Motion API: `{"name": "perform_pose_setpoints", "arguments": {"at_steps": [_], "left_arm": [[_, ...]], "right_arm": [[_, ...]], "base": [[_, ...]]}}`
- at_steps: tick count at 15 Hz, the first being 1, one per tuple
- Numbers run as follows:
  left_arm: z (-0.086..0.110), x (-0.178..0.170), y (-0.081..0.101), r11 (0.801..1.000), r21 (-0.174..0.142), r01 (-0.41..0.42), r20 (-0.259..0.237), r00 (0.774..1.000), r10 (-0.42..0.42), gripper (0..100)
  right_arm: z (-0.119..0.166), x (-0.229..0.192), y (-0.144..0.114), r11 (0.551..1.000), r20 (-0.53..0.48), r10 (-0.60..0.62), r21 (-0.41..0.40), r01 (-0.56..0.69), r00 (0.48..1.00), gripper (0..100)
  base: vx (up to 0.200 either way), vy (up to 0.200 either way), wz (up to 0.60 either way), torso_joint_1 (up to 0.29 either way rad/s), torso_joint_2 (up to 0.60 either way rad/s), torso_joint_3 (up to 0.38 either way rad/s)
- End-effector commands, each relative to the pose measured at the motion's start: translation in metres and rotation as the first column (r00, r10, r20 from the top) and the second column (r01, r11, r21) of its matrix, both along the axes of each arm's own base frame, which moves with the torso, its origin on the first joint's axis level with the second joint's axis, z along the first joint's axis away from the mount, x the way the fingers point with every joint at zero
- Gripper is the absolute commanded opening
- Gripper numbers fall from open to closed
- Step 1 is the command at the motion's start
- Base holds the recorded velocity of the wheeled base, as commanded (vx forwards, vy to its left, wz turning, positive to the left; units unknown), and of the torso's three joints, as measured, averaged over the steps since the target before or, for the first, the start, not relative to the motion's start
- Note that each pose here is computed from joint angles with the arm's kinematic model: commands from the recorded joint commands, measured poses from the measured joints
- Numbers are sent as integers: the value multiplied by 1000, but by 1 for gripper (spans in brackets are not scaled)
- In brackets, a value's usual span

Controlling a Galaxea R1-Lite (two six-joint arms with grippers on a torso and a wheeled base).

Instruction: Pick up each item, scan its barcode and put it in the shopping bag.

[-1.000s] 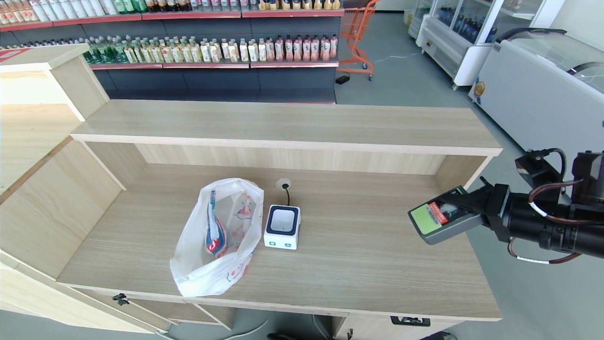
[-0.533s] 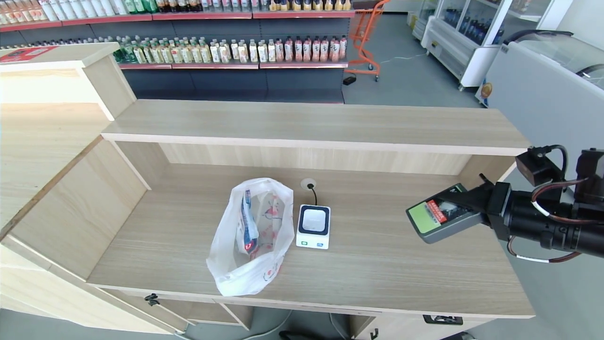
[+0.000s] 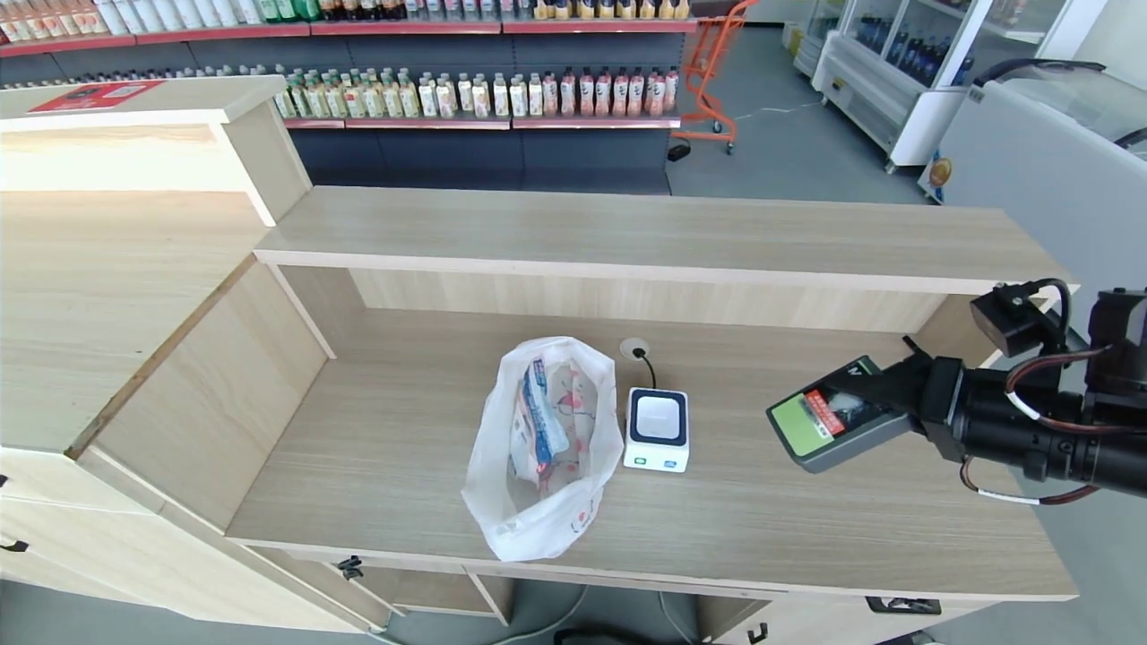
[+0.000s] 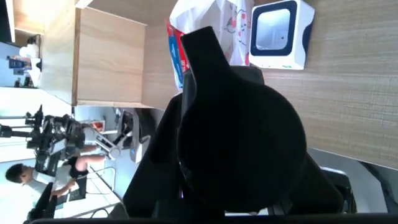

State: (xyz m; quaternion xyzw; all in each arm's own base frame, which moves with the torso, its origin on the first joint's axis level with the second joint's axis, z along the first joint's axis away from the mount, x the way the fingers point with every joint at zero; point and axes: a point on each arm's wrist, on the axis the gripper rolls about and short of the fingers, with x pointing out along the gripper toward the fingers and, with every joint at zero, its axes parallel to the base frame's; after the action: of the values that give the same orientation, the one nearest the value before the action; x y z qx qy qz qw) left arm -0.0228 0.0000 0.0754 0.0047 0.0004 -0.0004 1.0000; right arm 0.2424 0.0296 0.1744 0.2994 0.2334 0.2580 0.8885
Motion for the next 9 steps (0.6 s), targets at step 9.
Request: {"name": "perform_pose_setpoints", "arguments": {"at_steps": [9], "left_arm": [[0,0,0,1000,-2,-1,-1,1000,1,100]], "right_arm": [[-29,15,1,983,11,57,-177,-54,998,0]], "base": [[133,0,0,1,-1,2]]}}
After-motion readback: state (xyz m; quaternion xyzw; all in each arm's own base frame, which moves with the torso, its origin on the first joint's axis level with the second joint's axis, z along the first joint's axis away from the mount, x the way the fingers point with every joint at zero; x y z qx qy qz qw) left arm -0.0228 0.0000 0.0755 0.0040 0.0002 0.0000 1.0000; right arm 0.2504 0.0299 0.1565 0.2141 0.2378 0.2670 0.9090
